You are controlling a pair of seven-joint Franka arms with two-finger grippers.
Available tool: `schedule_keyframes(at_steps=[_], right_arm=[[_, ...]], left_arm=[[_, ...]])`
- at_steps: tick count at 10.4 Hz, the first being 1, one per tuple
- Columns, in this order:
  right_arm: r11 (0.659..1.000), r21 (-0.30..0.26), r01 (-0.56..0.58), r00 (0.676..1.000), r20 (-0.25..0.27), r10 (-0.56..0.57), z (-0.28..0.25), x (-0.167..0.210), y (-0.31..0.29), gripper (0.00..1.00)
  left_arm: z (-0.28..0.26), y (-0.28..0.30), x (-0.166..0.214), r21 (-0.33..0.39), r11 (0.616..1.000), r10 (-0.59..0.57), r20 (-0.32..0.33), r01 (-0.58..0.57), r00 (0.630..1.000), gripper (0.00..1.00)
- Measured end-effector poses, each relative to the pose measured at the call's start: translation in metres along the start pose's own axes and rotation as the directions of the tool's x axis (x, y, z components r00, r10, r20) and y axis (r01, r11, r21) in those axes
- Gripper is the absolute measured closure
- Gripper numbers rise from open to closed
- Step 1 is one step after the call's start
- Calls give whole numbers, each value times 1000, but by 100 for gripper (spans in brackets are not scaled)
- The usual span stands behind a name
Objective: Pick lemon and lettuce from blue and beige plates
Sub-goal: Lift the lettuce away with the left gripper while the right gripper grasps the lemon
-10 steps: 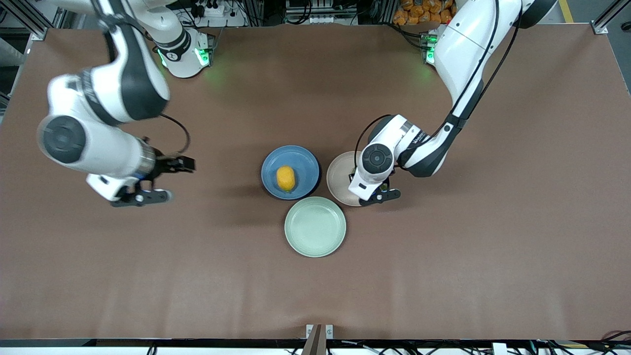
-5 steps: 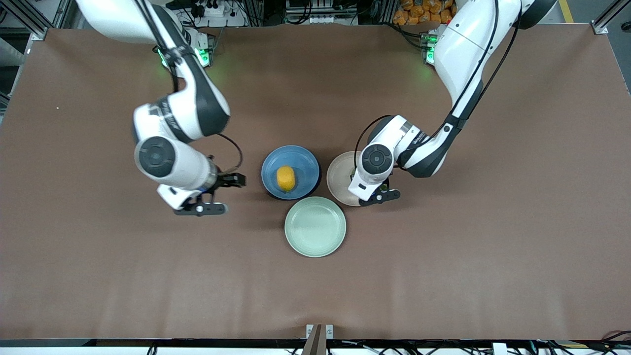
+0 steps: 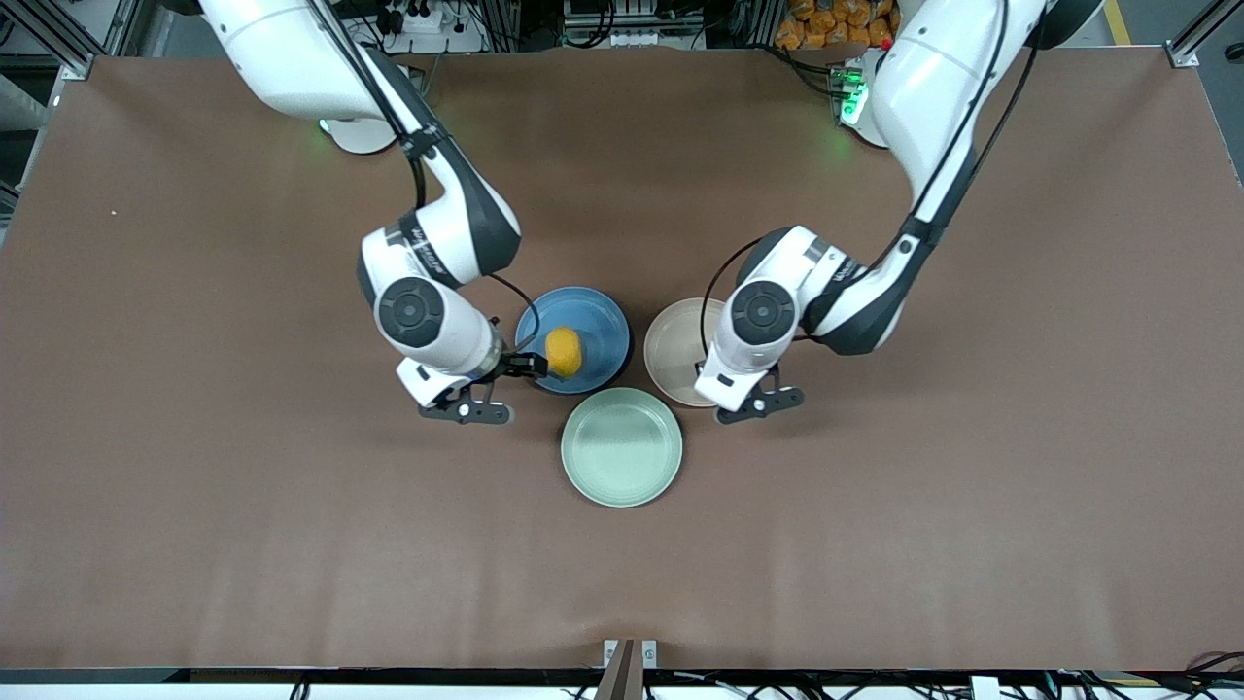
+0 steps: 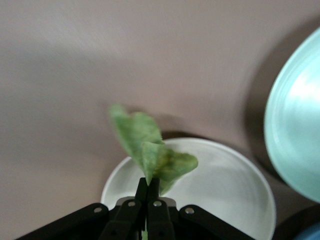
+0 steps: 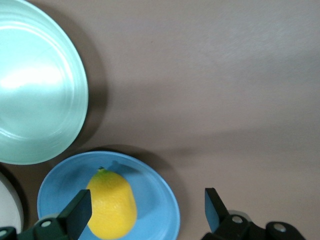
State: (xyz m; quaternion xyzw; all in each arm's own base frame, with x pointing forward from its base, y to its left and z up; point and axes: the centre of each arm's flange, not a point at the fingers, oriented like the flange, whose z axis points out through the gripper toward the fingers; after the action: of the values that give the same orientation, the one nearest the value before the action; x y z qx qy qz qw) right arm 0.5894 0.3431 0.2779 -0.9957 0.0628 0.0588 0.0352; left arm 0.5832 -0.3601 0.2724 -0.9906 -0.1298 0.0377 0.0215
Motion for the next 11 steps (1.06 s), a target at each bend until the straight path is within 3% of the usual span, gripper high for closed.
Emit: schedule_keyframes(at_steps=[3,5,9,11], right_arm=[[1000,17,-20,1000,-18,20,38,-20,-19,0],[999,28,-23,999,-32,24,63,-34,-24,0],[999,22,-39,999,-34,40,95,-48,-36,0],[999,22,-29,999,-28,30,99,-54,-41,7]], left_arm=[[-72,-43,34,-19,998,-64,-52,63,997,98],[-107,-92,65,-24,999,-42,-81,40,996,98],[-113,-198,124,-1,997,81,-68,-81,994,98],[-106,-236,140,8,991,135,-50,-135,990,98]])
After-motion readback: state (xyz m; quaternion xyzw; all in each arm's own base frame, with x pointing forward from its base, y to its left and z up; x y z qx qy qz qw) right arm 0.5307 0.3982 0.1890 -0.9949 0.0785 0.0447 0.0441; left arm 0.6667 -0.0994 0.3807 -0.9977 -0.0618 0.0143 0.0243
